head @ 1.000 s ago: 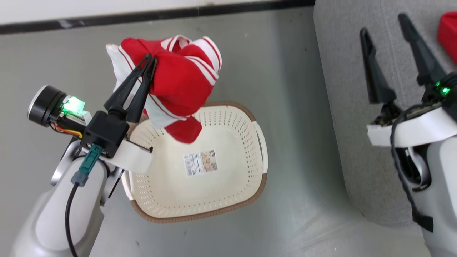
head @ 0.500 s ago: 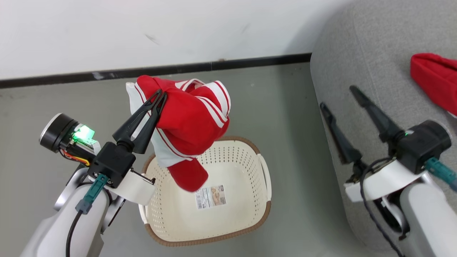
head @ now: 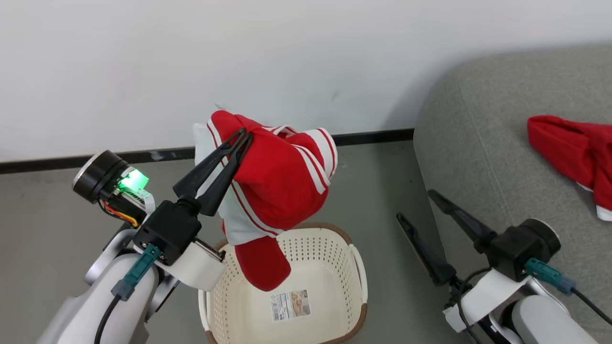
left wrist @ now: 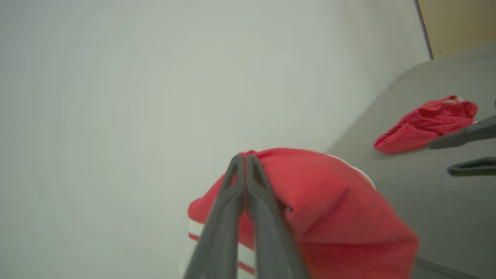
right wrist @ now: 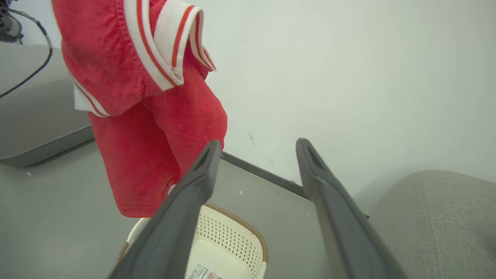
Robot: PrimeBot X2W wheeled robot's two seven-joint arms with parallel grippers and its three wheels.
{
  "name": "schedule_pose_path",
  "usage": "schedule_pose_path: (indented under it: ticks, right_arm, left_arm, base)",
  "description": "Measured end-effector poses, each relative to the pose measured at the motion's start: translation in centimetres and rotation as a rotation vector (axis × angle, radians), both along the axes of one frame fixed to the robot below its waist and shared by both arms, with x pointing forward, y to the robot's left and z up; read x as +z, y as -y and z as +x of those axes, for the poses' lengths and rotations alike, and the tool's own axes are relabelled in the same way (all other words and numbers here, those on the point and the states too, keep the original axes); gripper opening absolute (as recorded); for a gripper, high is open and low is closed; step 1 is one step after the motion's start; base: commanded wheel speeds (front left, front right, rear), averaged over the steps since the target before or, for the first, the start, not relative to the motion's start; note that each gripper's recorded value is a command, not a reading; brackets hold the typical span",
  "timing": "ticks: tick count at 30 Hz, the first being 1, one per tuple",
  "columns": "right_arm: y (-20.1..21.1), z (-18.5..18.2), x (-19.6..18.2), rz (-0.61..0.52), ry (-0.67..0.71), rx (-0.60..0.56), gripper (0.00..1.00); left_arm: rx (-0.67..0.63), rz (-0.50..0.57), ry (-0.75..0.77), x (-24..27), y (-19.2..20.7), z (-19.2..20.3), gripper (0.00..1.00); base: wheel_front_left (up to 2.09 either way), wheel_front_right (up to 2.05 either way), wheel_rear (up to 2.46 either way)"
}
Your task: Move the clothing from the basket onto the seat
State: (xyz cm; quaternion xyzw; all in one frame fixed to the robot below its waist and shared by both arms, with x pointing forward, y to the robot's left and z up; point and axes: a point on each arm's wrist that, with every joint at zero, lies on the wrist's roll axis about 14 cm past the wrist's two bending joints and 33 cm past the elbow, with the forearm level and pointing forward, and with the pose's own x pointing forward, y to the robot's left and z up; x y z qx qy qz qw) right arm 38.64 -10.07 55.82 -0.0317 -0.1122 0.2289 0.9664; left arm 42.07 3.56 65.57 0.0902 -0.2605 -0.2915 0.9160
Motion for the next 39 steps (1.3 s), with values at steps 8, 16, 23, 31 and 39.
schedule_pose_path:
  ticks: [8, 16, 23, 31, 39]
  right_arm:
    - [-0.7, -1.5, -0.9, -0.039, -0.031, 0.048, 1.00]
    - [-2.7, -2.4, -1.4, 0.035, -0.096, 0.125, 1.00]
    - [-6.0, -3.1, -1.6, 0.064, -0.146, 0.250, 1.00]
    - [-9.0, -2.9, -1.4, 0.014, -0.166, 0.369, 1.00]
    - [-14.0, -5.2, -1.3, -0.004, -0.191, 0.561, 1.00]
  left_arm:
    - [-0.045, 0.010, 0.064, 3.1, 1.1, -2.9, 0.00]
    - [-0.091, 0.005, 0.107, 5.4, 2.1, -5.5, 0.00]
    - [-0.105, 0.010, 0.126, 6.7, 2.4, -7.2, 0.00]
    - [-0.102, 0.015, 0.143, 7.9, 2.2, -8.3, 0.00]
    - [-0.096, 0.027, 0.136, 8.2, 1.9, -8.7, 0.00]
  base:
    - [0.00, 0.00, 0.00]
    - [0.00, 0.00, 0.00]
    - [0.00, 0.00, 0.00]
    - [0.00, 0.00, 0.00]
    - [0.00, 0.00, 0.00]
